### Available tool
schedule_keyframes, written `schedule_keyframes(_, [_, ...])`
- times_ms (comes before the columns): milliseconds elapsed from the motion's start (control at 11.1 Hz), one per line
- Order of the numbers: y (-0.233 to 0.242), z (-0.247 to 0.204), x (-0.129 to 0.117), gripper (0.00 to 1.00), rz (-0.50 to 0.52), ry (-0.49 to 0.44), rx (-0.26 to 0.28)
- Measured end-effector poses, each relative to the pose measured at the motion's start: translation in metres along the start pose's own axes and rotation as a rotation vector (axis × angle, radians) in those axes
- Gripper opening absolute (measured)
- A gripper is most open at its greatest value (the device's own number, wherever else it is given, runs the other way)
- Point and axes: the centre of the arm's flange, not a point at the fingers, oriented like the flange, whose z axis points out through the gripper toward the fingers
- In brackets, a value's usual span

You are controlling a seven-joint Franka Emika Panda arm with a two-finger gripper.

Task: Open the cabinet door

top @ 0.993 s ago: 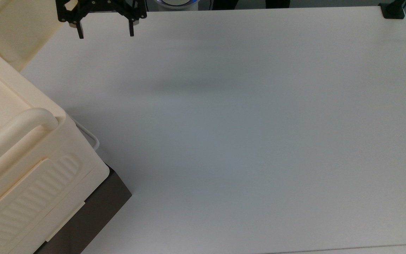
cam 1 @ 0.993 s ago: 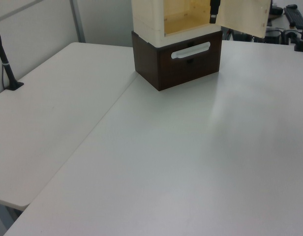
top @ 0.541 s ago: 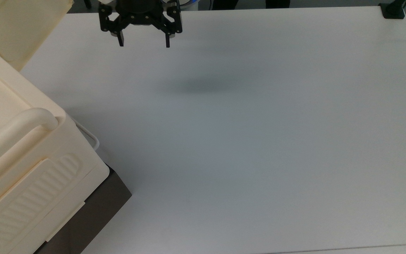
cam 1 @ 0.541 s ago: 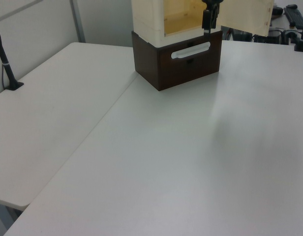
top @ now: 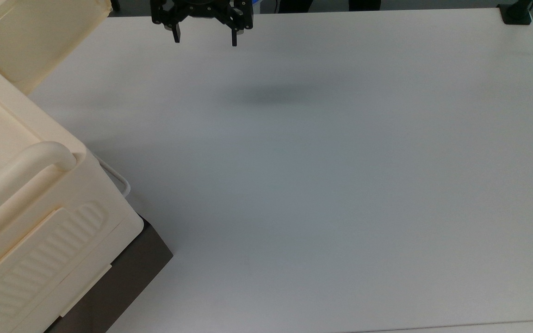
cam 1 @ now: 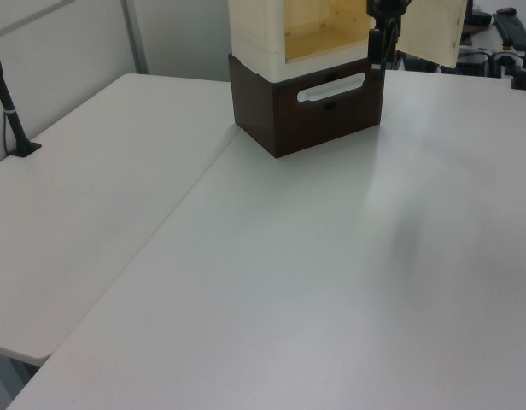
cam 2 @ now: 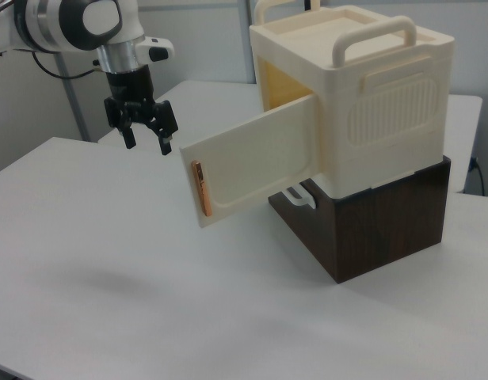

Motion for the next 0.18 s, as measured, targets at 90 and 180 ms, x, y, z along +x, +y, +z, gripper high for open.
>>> schedule_keyframes(90, [0.0008,0.0013,-0.0013,1.0,0.003,-0.004,0.002])
schedule_keyframes(180, [0.0028,0.0015,-0.0018,1.0,0.006,-0.004,0.003])
